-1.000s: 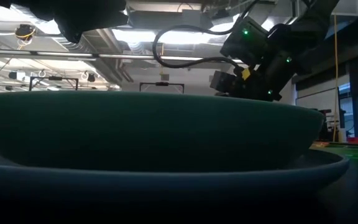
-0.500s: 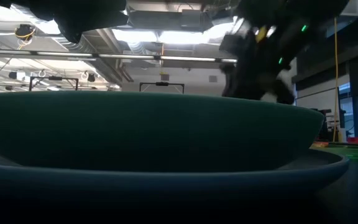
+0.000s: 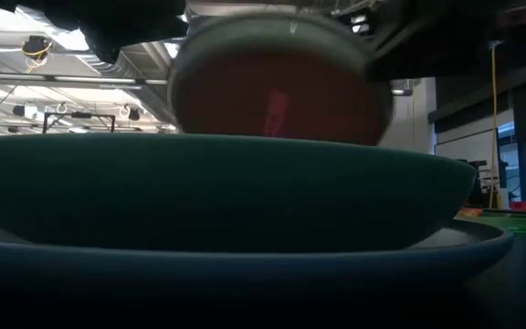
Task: Stack plastic plates
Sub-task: Stack the large light blue plate on top of the pink plate, then stack the light green plate on top of the large light blue plate, then stack the right orange plate on top of the light green plate
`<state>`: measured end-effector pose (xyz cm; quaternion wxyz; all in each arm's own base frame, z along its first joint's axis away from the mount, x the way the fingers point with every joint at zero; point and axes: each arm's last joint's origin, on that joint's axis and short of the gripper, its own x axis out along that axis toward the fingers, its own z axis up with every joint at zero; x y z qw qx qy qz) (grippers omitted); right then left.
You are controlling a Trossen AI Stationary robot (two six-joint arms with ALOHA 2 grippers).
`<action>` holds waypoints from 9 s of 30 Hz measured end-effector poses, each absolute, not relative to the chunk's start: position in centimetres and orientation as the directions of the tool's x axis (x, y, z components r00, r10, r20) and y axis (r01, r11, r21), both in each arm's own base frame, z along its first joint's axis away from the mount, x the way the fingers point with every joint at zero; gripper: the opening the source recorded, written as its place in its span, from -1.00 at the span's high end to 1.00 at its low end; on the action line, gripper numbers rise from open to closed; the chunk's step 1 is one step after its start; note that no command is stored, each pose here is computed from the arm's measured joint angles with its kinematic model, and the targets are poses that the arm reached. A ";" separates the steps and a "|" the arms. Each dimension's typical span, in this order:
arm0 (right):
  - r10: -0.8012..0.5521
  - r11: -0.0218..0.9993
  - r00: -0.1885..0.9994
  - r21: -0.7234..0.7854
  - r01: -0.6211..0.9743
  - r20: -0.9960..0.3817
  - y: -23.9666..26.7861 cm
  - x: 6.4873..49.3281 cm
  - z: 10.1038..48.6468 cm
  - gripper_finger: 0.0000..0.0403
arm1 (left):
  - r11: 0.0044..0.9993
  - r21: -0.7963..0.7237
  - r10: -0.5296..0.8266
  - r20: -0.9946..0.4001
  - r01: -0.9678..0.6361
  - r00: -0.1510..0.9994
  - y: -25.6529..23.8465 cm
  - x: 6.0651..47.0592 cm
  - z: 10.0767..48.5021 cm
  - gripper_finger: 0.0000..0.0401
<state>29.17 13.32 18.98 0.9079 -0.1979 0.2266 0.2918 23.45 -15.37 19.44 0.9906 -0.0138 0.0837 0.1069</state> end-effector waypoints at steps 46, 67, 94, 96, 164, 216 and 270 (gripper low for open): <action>0.055 0.966 0.592 -0.107 -0.235 -0.804 10.2 21.8 22.2 0.24 | 0.971 -0.026 0.230 -0.168 -0.238 0.959 -15.2 23.5 19.4 0.30; -0.130 0.991 0.303 -0.120 0.051 -0.944 9.3 20.2 15.3 0.24 | 0.966 -0.030 0.249 -0.170 -0.258 0.953 -14.7 23.8 19.4 0.30; -0.381 0.912 0.288 -0.408 -0.038 -0.879 8.8 20.5 13.6 0.97 | 0.966 -0.028 0.249 -0.172 -0.257 0.953 -14.7 23.8 19.4 0.29; -0.381 0.911 0.288 -0.410 -0.045 -0.878 8.8 20.5 13.6 0.95 | 0.966 -0.028 0.249 -0.172 -0.258 0.953 -14.7 23.8 19.4 0.30; 0.287 0.842 0.752 -0.219 -0.494 -0.593 15.7 28.5 17.6 0.96 | 0.970 -0.040 0.228 -0.184 -0.239 0.956 -14.8 23.8 19.3 0.30; -0.527 0.795 0.186 -0.403 0.454 -0.830 -4.9 20.8 16.1 0.18 | 0.968 -0.045 0.234 -0.185 -0.246 0.954 -14.6 23.9 19.3 0.30; -0.462 0.863 0.222 -0.378 0.334 -0.858 -5.8 22.6 13.3 0.98 | 0.962 -0.046 0.254 -0.200 -0.268 0.946 -14.2 24.0 19.0 0.30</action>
